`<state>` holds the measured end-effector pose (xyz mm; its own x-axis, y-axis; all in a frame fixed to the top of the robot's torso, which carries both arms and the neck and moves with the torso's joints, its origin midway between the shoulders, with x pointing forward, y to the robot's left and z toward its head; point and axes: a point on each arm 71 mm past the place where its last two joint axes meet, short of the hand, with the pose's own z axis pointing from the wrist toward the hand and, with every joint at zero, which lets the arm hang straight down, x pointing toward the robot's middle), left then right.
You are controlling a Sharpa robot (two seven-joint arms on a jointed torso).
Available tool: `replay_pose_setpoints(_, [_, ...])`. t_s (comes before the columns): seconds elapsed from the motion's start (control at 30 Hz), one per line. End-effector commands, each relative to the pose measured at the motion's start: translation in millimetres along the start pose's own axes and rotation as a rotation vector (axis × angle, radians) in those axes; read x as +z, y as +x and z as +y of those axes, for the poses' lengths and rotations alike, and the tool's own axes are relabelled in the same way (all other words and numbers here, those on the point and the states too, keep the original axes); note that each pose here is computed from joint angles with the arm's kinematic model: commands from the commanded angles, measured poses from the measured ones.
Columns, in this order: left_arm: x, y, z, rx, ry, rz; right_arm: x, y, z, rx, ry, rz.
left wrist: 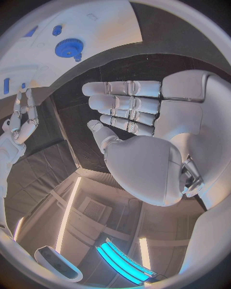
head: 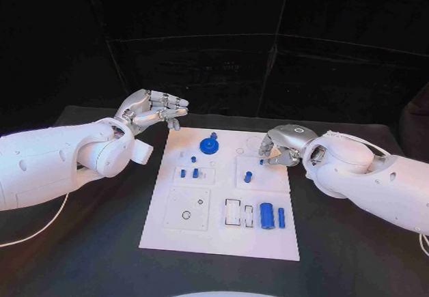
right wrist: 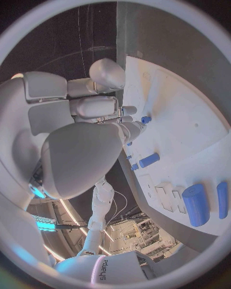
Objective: Assemble the parts on the task board
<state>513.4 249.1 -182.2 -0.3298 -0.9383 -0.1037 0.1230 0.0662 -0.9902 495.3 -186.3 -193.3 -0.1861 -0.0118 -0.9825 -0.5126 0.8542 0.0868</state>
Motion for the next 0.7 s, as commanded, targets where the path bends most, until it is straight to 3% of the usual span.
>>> replay_pose_setpoints(0.03, [-0.5,-2.6,-3.5,-0.107,0.034,-0.045,1.4,2.1,1,-0.039,-0.006,0.016])
replay_pose_setpoints(0.7, [-1.0,-3.2,-2.5,-0.124,0.022,-0.048,8.5,17.9,4,-0.039,-0.005,0.089])
